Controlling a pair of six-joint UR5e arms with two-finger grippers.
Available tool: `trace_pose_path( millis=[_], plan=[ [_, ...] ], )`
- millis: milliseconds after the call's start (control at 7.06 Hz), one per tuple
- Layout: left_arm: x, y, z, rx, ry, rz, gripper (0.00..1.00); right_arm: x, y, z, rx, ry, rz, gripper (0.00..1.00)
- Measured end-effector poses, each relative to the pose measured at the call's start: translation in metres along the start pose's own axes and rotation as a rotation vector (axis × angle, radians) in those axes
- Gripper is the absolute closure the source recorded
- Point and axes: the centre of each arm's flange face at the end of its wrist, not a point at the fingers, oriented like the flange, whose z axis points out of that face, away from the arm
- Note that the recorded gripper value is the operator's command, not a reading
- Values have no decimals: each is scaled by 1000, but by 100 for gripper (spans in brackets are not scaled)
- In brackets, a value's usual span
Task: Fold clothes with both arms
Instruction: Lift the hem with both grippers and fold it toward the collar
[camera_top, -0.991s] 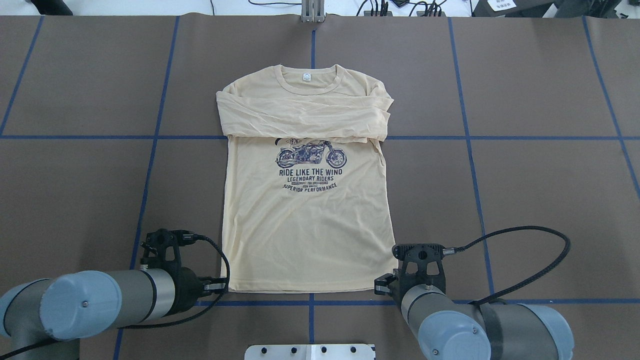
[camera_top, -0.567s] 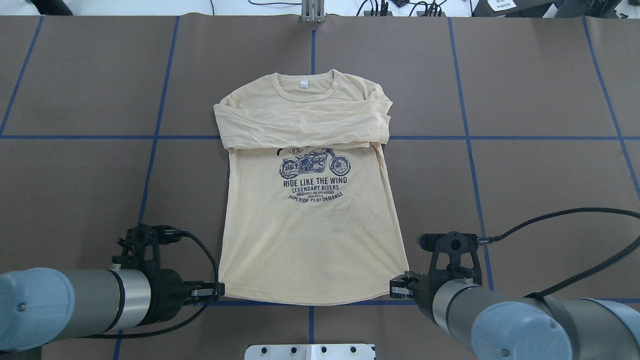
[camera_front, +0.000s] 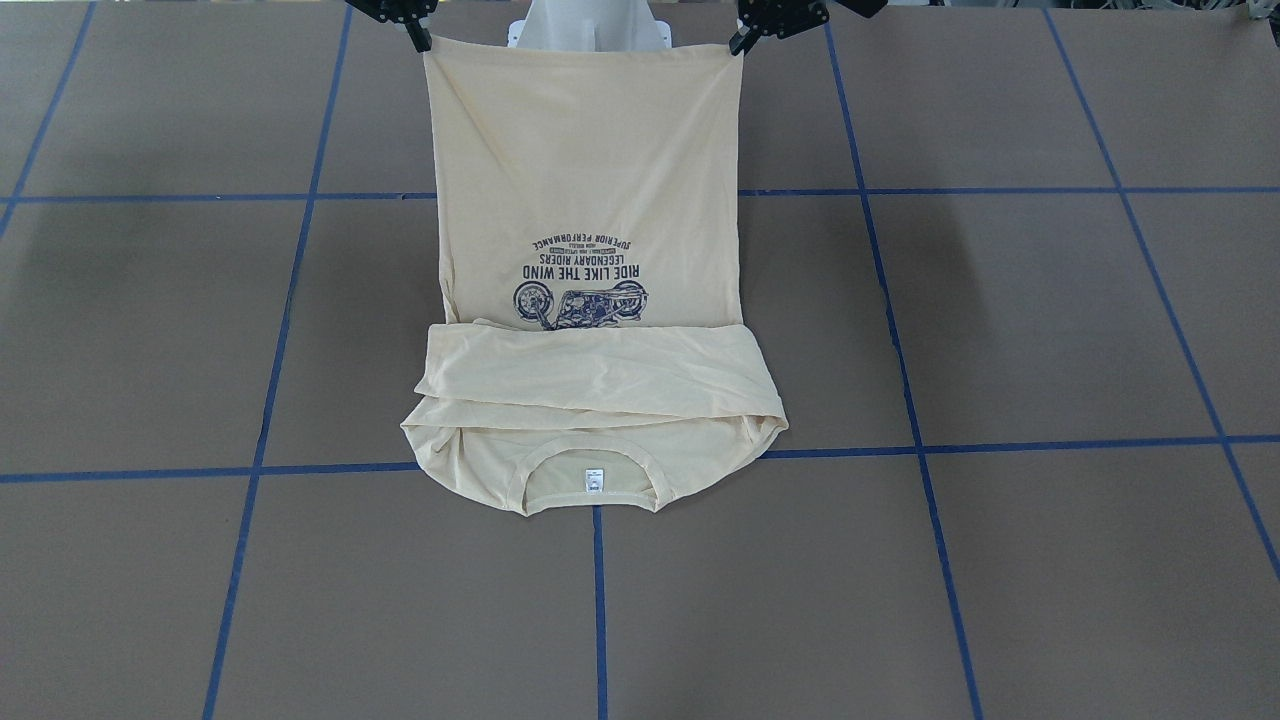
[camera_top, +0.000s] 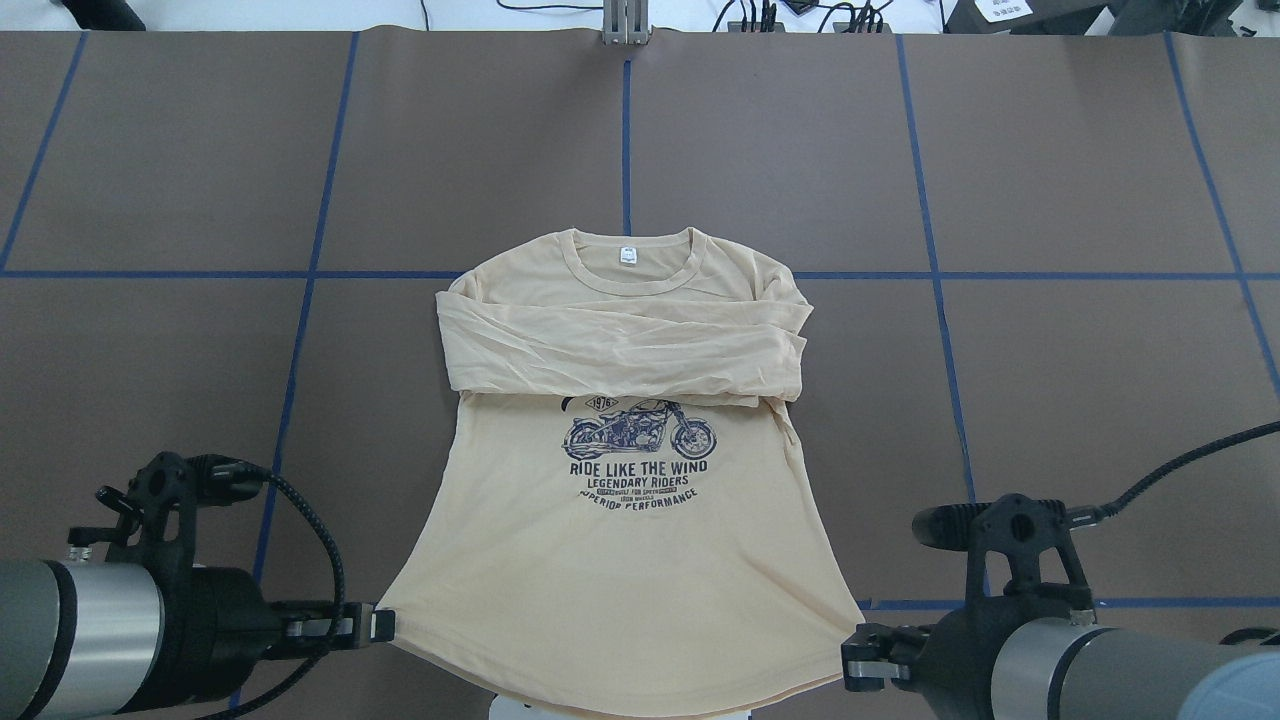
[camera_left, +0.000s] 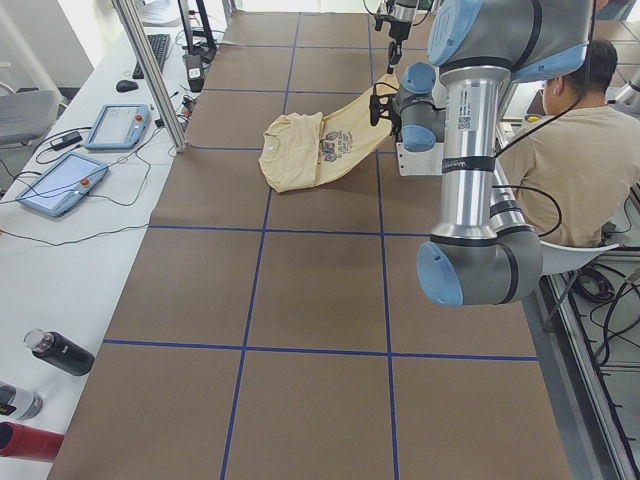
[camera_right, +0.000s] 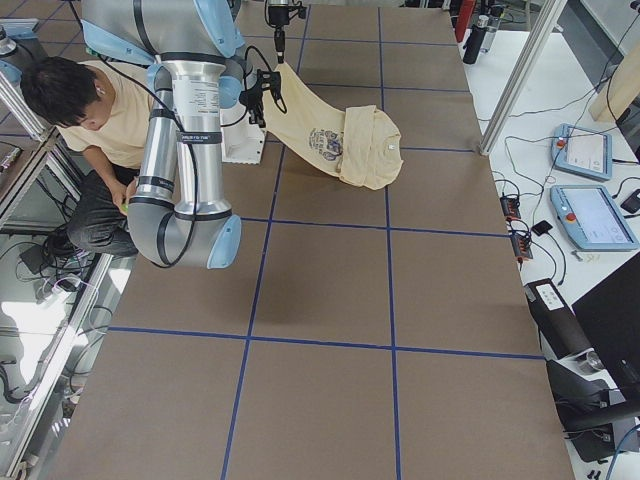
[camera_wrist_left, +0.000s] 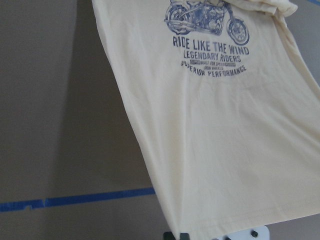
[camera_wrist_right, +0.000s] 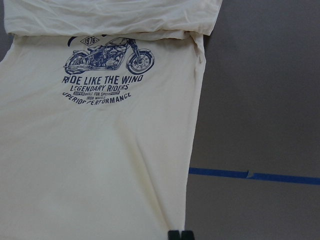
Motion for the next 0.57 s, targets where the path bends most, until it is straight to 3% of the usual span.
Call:
trace_pose_path(
  millis=[283, 567],
  plan=[
    [-5, -36, 18, 80, -44, -32, 100, 4, -35, 13, 80, 44, 53, 100],
    [0, -102, 56, 192, -80, -75, 100, -9, -93, 40, 186, 86, 119, 100]
  ],
)
